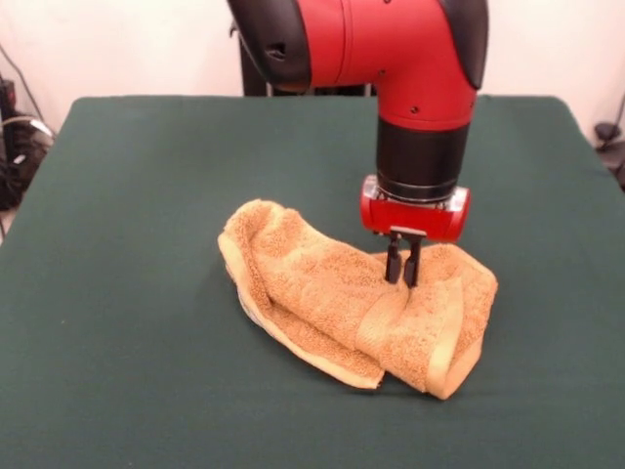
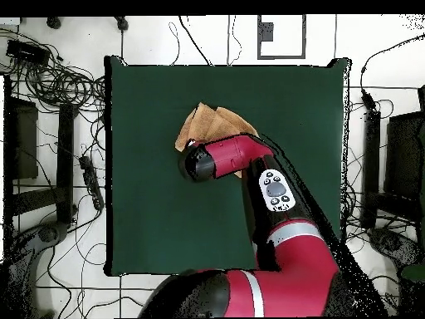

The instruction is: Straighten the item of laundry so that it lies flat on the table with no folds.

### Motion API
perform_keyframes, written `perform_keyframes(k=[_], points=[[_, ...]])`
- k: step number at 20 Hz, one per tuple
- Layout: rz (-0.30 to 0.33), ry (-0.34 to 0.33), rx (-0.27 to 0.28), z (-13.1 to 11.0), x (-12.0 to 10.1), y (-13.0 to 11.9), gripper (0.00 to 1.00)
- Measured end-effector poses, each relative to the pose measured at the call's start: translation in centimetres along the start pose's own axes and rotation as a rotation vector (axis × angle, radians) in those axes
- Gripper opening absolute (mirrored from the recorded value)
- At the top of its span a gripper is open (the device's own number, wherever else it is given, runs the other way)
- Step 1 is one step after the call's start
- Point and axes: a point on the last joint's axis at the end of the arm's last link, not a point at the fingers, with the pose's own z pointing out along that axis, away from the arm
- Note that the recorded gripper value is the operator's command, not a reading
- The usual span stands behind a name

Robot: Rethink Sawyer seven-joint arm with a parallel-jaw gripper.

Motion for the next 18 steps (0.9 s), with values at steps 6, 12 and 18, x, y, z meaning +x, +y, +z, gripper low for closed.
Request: perform_keyframes(k=[6,12,18], points=[[-0.013,-0.007,0.008,-0.7,0.2,0.1,0.00],[0.003,-0.030,0.005,-6.5,0.0,0.3,0.00],[0.050,-0.038,-0.003,-12.1,0.4,-0.6,0.00]])
